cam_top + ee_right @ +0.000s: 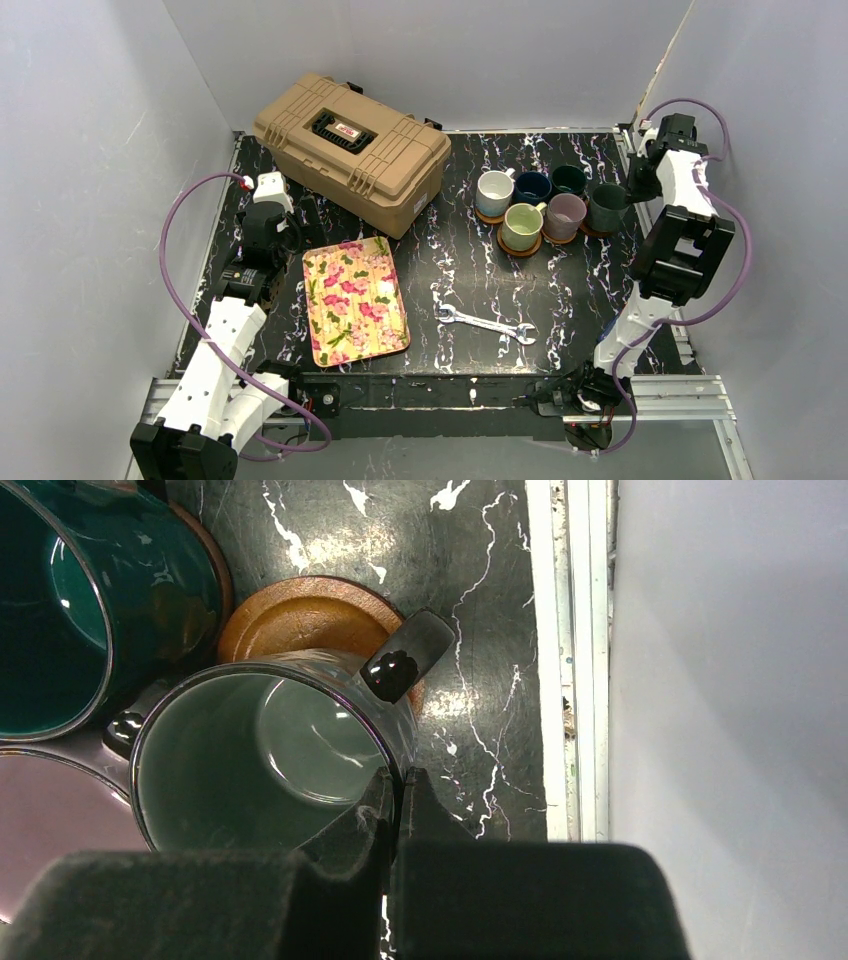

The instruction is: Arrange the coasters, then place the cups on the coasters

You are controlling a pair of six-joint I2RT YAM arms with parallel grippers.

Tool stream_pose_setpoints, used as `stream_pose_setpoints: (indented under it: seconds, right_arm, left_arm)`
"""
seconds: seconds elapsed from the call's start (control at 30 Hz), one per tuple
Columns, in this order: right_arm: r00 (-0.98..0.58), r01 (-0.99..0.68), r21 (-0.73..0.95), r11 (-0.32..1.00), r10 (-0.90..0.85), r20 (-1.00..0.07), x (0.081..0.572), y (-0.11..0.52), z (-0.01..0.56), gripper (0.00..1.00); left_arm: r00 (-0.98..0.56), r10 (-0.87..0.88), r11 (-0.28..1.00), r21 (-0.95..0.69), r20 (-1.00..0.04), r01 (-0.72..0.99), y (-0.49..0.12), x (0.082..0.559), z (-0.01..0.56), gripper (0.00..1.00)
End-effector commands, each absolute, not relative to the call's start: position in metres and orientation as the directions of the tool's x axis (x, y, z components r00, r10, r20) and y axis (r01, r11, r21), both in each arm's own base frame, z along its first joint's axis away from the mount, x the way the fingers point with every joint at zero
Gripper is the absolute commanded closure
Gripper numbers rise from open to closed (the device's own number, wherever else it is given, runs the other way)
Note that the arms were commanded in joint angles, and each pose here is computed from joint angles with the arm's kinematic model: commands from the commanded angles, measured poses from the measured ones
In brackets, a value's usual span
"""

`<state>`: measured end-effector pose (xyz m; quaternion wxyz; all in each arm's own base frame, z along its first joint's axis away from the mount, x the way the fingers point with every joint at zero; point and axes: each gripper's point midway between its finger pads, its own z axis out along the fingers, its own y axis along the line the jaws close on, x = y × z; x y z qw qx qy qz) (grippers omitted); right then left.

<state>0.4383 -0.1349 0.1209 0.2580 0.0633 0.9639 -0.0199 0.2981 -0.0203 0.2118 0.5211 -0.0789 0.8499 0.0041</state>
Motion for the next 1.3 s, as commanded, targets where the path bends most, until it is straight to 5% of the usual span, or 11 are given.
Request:
stream_pose_setpoints:
  seconds: [0.0, 0.93, 1.27]
  right_arm:
    - [-0.802, 0.099, -0.022, 0.995, 0.067, -0.593, 0.463, -0.135, 0.148, 0.99]
    - [-0.826, 0.039, -0.019, 0.999, 0.021, -0.564, 0.472, -0.121, 0.120, 0.99]
    - [-0.793, 0.065, -0.045, 0.997, 0.024, -0.608, 0.467, -0.122, 0.146, 0.60]
  left_arm:
    - [-0.421, -0.119, 0.987, -0.062, -0.899, -0.145, -0.018, 0.298, 0.224, 0.02]
    - [-0.417, -0.115, 0.988, -0.059, -0.902, -0.145, -0.017, 0.298, 0.225, 0.02]
    - [-0.414, -0.115, 0.988, -0.061, -0.903, -0.143, -0.017, 0.297, 0.227, 0.02]
